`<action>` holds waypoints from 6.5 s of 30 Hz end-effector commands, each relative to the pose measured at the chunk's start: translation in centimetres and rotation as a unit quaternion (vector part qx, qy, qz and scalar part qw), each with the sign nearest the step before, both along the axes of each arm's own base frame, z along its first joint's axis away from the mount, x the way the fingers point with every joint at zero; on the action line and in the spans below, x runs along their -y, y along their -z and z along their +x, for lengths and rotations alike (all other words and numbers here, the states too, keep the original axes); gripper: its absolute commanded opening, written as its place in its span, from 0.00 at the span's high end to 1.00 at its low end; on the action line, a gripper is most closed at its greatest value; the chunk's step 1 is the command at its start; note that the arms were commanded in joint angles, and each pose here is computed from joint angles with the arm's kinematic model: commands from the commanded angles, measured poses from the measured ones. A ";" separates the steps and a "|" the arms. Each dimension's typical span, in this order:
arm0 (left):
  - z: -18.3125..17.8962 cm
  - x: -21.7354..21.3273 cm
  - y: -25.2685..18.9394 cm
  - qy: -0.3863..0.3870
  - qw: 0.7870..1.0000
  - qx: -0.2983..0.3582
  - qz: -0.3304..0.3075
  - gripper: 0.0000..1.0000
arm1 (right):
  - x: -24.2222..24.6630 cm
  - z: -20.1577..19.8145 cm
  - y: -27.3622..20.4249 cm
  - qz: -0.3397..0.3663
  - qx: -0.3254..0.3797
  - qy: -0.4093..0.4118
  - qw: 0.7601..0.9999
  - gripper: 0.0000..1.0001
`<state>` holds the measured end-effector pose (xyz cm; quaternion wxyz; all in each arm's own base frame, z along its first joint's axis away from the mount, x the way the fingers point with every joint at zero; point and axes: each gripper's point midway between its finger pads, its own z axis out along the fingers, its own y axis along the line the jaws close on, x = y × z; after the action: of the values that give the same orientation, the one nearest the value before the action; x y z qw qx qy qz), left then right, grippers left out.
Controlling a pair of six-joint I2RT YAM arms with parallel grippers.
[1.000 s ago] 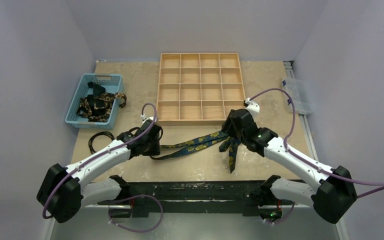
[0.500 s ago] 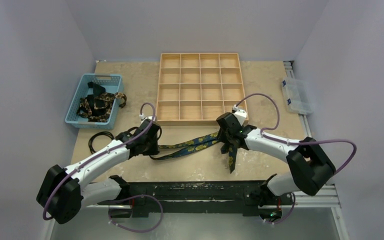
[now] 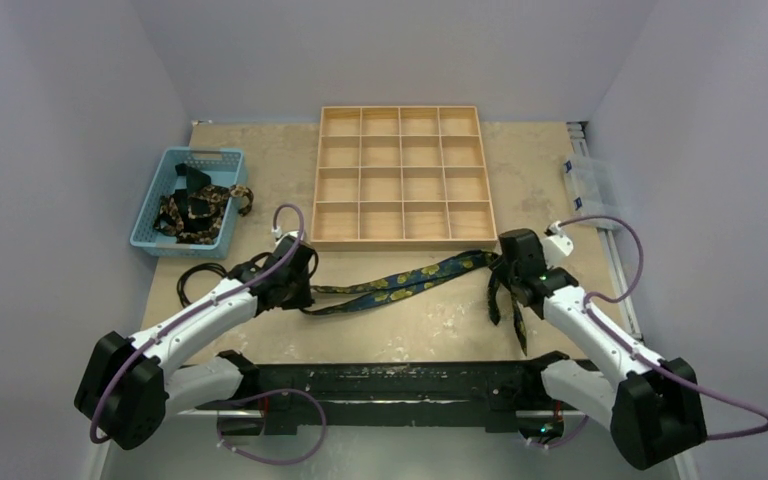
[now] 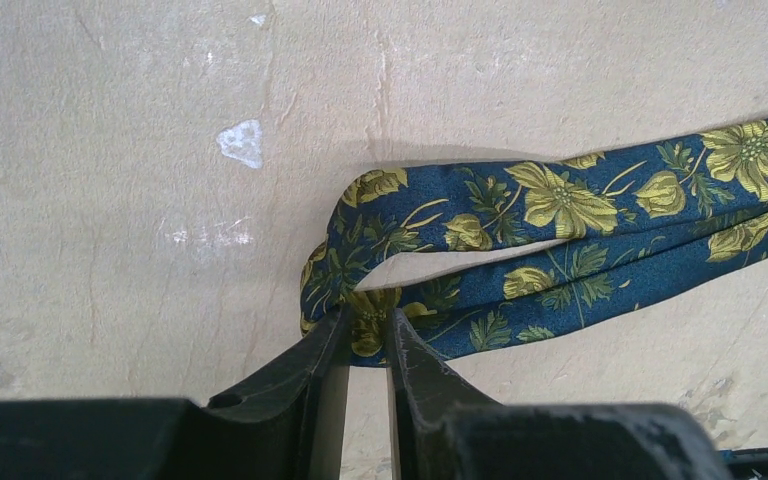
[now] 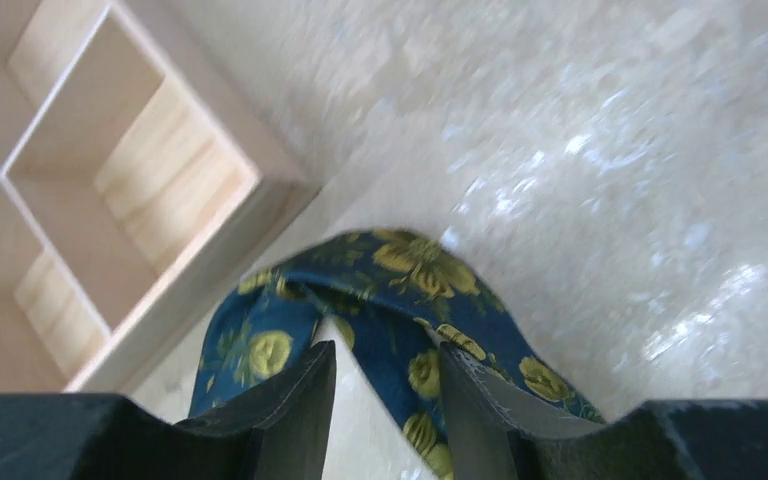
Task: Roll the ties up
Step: Flatten out the tie at the center of the board.
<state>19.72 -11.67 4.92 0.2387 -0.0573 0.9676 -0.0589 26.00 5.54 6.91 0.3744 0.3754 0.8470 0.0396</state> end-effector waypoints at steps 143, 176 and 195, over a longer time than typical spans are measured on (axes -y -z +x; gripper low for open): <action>3.8 2.7 -6.7 0.014 0.988 0.109 -0.105 0.57 | 10.3 -0.4 3.3 0.027 -0.089 0.139 0.986 0.44; 3.7 2.4 -6.3 0.011 0.990 0.104 -0.097 0.51 | 13.4 3.3 0.5 -0.049 -0.037 0.153 0.986 0.52; 4.0 2.3 -6.9 0.009 0.989 0.111 -0.093 0.51 | 12.9 4.0 3.6 -0.029 -0.092 0.154 0.983 0.85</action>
<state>22.50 -13.47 10.04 0.3136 -0.0664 0.9355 -0.1486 29.66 -7.08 1.96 0.2980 0.4855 0.8182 -0.0780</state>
